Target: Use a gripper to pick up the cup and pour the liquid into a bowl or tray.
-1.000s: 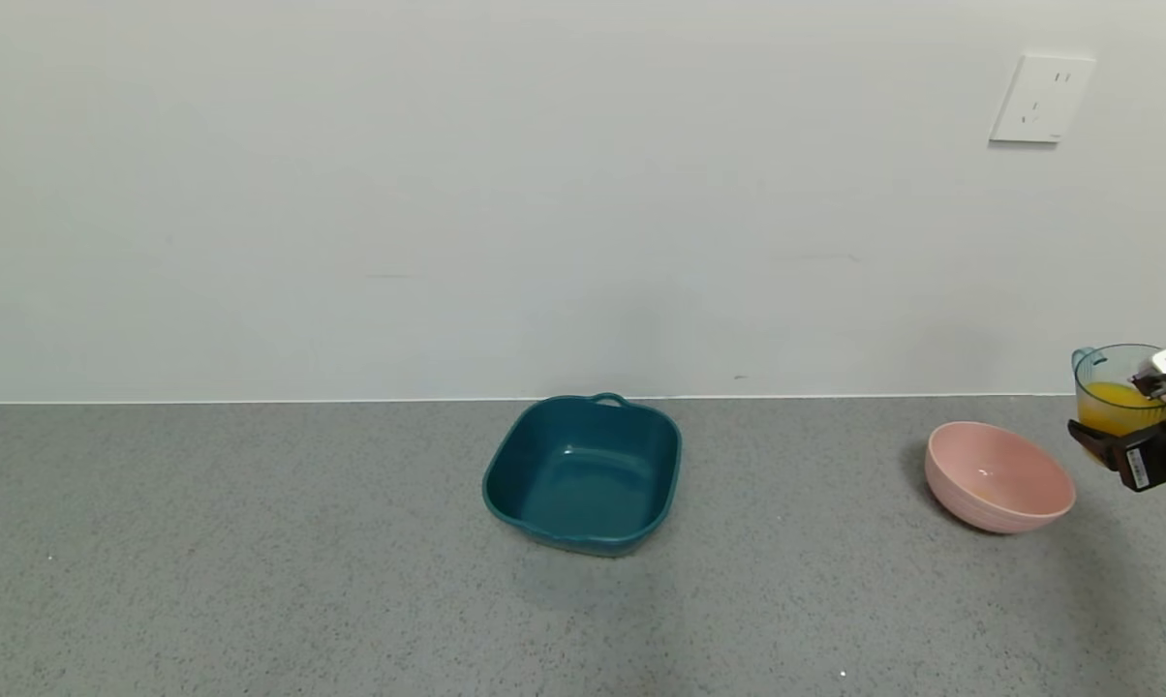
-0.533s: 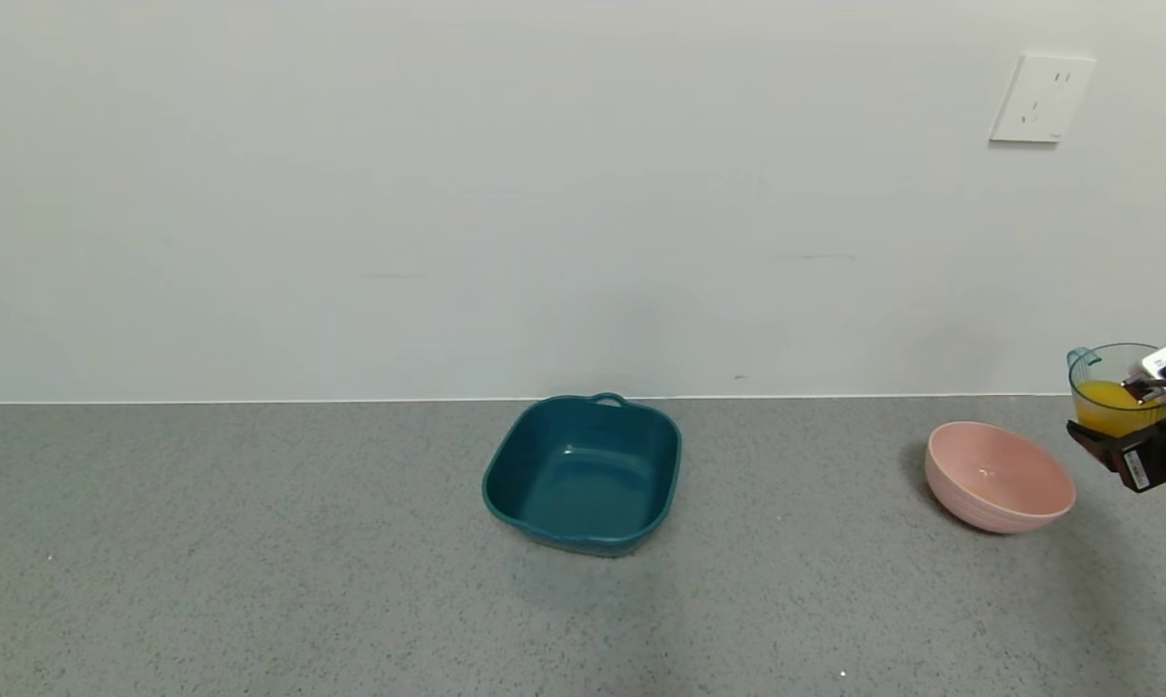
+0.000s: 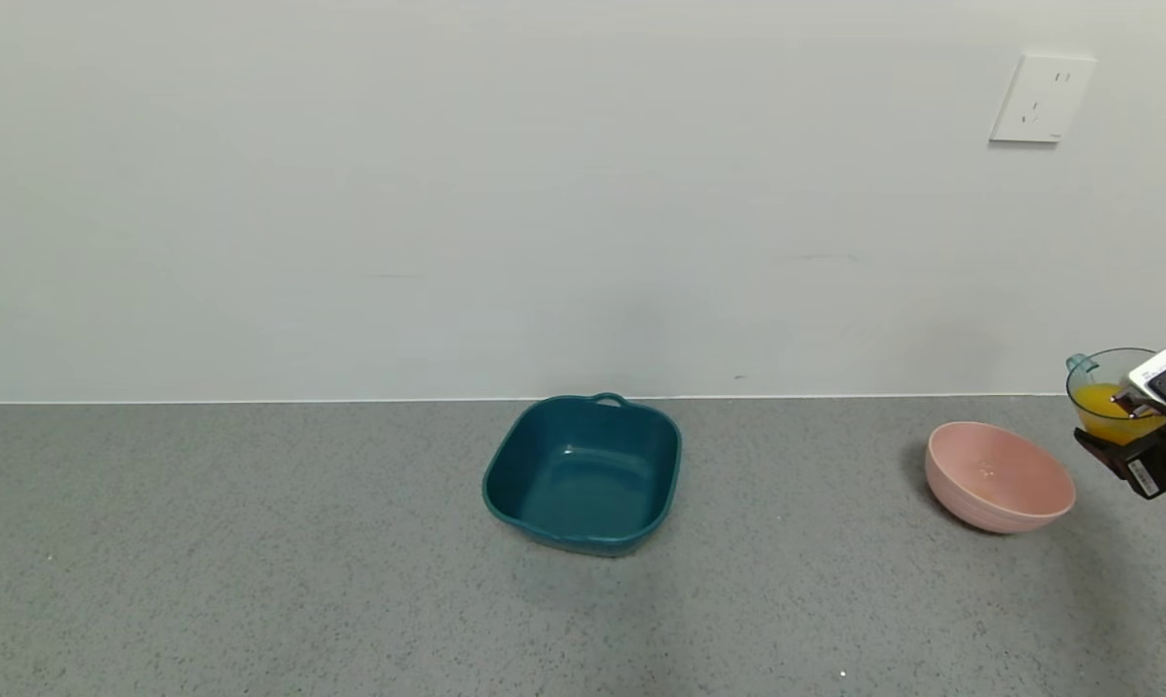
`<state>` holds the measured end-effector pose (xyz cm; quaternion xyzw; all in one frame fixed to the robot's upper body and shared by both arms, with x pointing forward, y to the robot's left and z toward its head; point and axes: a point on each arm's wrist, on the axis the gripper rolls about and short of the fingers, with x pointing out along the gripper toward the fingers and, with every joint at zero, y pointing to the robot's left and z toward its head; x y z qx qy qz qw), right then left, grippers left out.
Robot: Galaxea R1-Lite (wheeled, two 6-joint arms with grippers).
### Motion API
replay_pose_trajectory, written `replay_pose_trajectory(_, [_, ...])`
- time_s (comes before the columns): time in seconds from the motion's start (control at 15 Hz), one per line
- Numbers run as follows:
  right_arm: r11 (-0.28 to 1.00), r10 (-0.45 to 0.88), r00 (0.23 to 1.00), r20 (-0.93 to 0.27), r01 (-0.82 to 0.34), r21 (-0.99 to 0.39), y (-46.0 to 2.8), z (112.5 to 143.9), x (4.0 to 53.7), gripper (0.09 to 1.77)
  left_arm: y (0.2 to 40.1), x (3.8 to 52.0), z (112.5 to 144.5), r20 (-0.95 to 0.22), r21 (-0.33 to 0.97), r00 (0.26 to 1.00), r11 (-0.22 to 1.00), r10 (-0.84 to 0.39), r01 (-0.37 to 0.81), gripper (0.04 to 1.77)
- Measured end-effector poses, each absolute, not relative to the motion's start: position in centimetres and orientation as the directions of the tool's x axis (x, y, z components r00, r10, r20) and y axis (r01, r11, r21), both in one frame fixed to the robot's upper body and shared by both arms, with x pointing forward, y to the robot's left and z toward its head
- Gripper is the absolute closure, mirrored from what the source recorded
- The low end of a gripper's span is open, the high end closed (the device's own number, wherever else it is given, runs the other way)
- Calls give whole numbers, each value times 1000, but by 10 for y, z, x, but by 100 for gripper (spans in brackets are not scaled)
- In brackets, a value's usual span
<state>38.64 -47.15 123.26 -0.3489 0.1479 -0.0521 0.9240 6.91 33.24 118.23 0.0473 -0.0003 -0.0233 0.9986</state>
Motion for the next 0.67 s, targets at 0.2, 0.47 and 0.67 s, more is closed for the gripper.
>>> replay_pose_trajectory(0.2, [724, -204, 950, -238, -18, -690, -472, 1232, 387, 51, 332, 69, 1182, -2, 94, 999, 994, -47, 47, 9])
replay_pose_trajectory(0.47, [694, -214, 946, -243, -27, -719, -473, 1230, 388, 51, 332, 69, 1182, -2, 94, 999, 994, -46, 46, 9])
replay_pose_trajectory(0.67, [680, -211, 945, -249, -41, -732, -472, 1228, 389, 51, 332, 69, 1182, -2, 94, 999, 994, -47, 47, 9])
